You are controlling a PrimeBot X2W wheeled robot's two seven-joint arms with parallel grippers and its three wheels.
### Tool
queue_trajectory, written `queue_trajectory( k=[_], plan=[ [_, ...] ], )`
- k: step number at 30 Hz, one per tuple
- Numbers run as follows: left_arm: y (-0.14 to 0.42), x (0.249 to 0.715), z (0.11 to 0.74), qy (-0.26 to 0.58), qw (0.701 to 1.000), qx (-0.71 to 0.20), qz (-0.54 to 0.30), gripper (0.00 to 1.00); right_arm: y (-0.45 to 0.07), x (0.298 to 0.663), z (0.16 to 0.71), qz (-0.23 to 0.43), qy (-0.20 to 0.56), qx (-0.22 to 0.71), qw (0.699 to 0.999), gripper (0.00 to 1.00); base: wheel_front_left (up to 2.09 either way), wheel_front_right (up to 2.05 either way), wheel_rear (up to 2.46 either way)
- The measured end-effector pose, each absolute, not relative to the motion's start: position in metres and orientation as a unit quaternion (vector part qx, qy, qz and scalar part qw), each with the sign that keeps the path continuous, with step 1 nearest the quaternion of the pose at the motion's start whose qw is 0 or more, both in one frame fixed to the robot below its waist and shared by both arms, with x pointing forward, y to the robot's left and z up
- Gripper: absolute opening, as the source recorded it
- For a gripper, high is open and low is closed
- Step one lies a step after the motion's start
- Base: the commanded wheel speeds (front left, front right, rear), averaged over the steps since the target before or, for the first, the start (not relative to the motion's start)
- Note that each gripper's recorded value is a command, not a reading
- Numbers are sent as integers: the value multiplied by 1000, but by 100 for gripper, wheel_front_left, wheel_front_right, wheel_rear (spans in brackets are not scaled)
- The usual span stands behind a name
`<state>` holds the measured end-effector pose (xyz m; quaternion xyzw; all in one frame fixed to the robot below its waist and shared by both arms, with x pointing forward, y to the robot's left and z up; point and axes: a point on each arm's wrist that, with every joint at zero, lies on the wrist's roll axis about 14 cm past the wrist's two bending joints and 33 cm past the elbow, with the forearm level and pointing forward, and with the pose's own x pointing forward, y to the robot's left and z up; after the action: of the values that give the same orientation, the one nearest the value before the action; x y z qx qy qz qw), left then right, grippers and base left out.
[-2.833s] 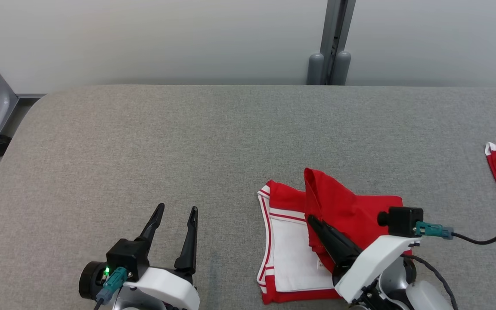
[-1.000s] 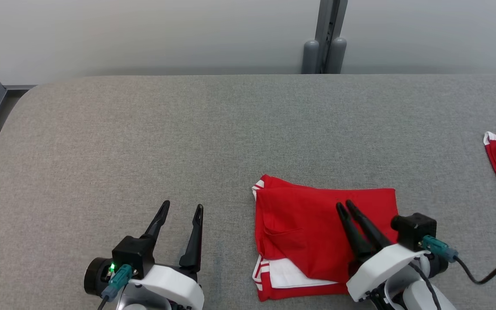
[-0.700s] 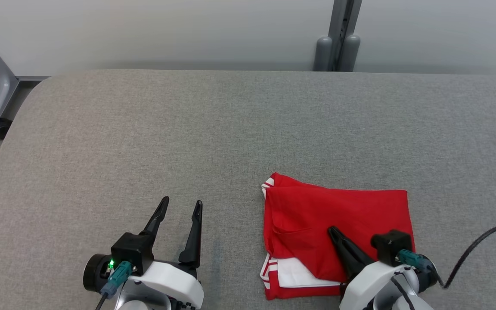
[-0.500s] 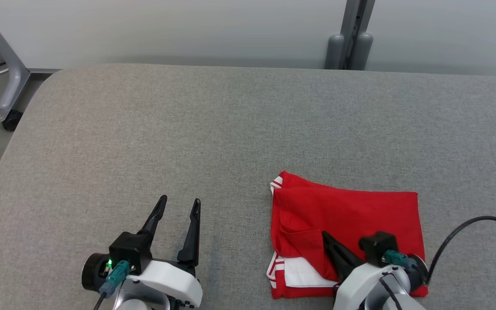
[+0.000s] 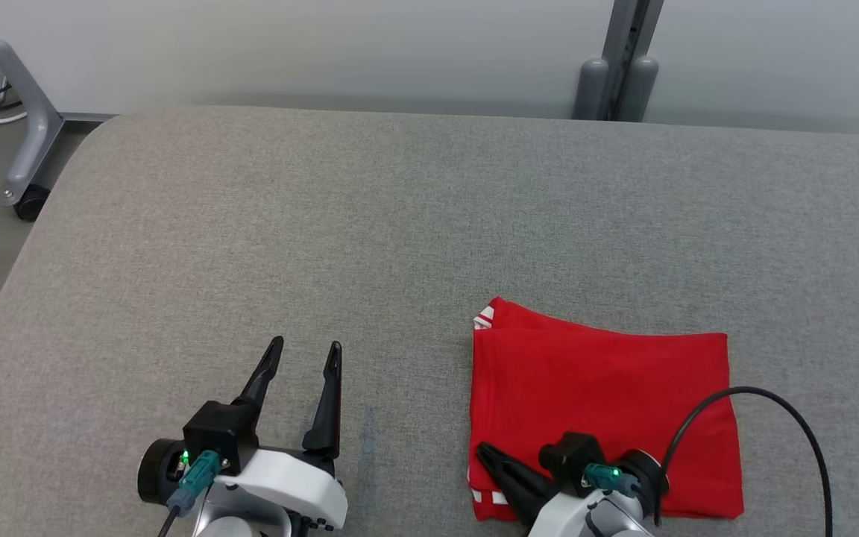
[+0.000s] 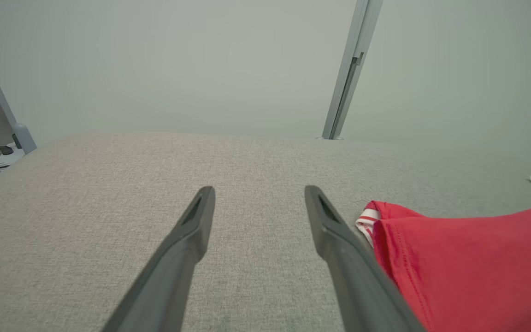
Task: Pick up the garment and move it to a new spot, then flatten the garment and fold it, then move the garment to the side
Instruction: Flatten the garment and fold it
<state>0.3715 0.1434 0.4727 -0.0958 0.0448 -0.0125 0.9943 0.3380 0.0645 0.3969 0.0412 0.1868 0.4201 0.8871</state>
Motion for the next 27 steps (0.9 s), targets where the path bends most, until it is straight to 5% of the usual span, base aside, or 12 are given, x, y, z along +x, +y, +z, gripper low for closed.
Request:
queue_trajectory(
  k=[7, 17, 23, 24, 27],
  plan=[
    [138, 373, 475, 41, 994, -95, -23, 100, 56, 356, 422, 395, 139, 60, 906, 0, 0, 0, 0],
    [121, 373, 482, 33, 994, -88, -54, 100, -24, 408, 502, 258, -11, 74, 963, 2, 0, 0, 0],
    [112, 377, 490, 20, 994, -82, -69, 100, -82, 407, 528, 173, -64, 64, 981, 49, 0, 0, 0],
    [112, 377, 490, 20, 994, -82, -69, 100, -82, 407, 528, 173, -64, 64, 981, 93, 0, 0, 0],
    [110, 379, 494, 13, 994, -82, -72, 100, -107, 402, 532, 138, -73, 64, 986, 100, 0, 0, 0]
  ],
)
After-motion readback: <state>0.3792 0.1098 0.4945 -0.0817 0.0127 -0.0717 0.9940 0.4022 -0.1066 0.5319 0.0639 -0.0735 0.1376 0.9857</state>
